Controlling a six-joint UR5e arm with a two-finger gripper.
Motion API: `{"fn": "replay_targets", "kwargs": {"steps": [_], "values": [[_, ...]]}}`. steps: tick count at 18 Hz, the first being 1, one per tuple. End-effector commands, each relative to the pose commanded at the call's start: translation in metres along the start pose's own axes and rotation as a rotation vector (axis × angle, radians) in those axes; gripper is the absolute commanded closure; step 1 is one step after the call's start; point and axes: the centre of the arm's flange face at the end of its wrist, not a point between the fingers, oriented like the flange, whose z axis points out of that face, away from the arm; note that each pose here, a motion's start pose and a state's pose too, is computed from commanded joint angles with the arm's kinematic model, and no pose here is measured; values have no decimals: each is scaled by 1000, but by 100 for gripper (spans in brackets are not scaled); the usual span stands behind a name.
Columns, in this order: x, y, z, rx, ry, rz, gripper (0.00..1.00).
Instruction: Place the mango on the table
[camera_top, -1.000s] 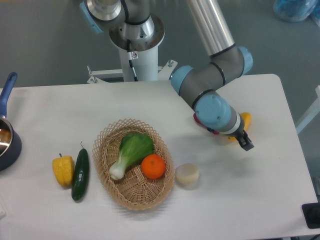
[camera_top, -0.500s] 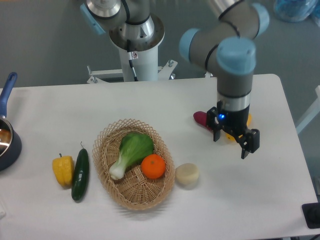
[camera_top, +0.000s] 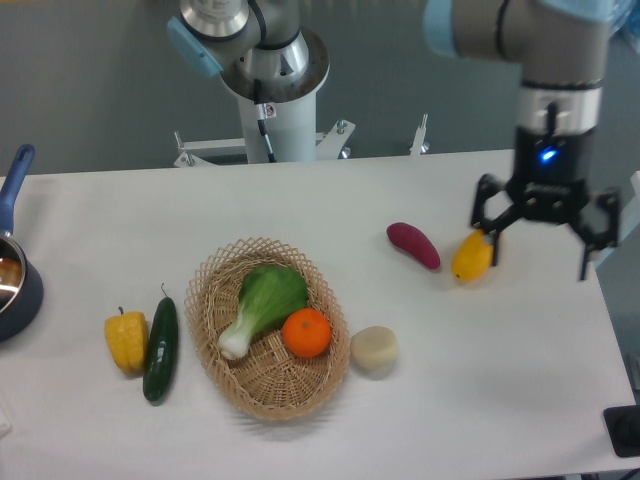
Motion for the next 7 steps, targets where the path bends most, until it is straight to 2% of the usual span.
{"fn": "replay_targets", "kwargs": {"steps": [2, 4, 7], "values": [[-3, 24, -11, -20, 36, 154, 0], [-6, 43, -21, -29, 59, 261, 0], [-6, 45, -21, -29, 65, 292, 0]]}}
